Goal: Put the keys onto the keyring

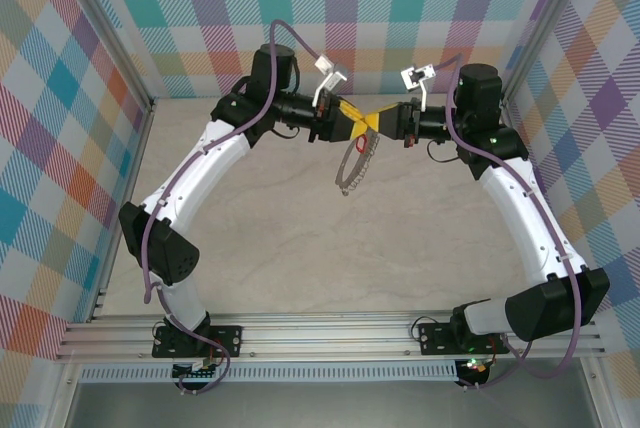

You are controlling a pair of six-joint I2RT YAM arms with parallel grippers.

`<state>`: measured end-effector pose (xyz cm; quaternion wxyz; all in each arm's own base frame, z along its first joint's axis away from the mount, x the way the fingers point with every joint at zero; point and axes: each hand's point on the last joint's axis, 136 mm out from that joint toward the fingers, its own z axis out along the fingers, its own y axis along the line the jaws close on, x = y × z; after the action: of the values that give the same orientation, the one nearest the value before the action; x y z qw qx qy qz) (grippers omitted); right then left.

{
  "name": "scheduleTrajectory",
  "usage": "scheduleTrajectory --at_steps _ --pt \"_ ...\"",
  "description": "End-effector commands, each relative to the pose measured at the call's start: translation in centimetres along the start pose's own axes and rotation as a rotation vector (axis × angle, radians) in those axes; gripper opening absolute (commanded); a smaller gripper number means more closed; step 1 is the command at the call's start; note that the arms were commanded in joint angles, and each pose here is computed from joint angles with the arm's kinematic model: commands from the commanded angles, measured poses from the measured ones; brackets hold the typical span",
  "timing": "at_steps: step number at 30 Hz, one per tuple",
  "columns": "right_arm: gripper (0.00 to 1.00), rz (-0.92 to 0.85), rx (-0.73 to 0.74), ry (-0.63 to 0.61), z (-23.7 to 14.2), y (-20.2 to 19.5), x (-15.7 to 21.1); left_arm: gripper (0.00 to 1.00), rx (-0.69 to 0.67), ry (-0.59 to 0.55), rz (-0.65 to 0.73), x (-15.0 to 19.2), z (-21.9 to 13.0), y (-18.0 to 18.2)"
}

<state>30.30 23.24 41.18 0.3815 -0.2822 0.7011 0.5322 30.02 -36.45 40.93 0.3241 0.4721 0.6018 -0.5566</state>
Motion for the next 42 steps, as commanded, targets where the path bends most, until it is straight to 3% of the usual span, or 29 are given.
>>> scheduleTrajectory --at_steps 1,9,15,18,19,21,24,34,42 --pt "0.0 -0.051 -0.017 -0.02 -0.2 0.6 -0.8 0.22 0.066 -0.001 0.051 -0.8 -0.4 -2.5" --pt "0.0 -0.048 -0.029 -0.015 -0.2 0.8 -0.6 0.14 0.063 -0.008 0.054 -1.1 -0.4 -2.3" --pt "0.0 -0.047 -0.034 -0.01 -0.2 0.9 -0.6 0.0 0.046 -0.029 0.061 -1.8 -0.3 -2.0" --pt "0.0 -0.053 -0.035 -0.015 -0.3 1.1 -0.8 0.0 -0.003 -0.046 0.053 -2.2 -0.2 -1.2" --pt "0.06 -0.054 -0.027 -0.02 -0.4 1.1 -1.0 0.0 -0.018 -0.057 0.052 -2.5 -0.3 -1.0" --pt "0.3 -0.058 -0.007 -0.038 -0.8 1.2 -1.6 0.0 -0.047 -0.08 0.045 -2.9 -0.3 -0.4" --pt "0.44 -0.055 0.034 -0.09 -2.2 1.1 -2.4 0.0 -0.102 -0.12 0.048 -3.9 -0.5 0.3" --pt "0.45 -0.044 0.164 -0.215 -4.7 -0.9 -0.4 0.0 -0.105 -0.232 0.022 -5.6 -0.8 0.3" --pt "0.49 -0.039 0.128 -0.188 -3.8 -2.3 1.3 0.0 -0.072 -0.23 0.044 -5.6 -0.8 -1.0"
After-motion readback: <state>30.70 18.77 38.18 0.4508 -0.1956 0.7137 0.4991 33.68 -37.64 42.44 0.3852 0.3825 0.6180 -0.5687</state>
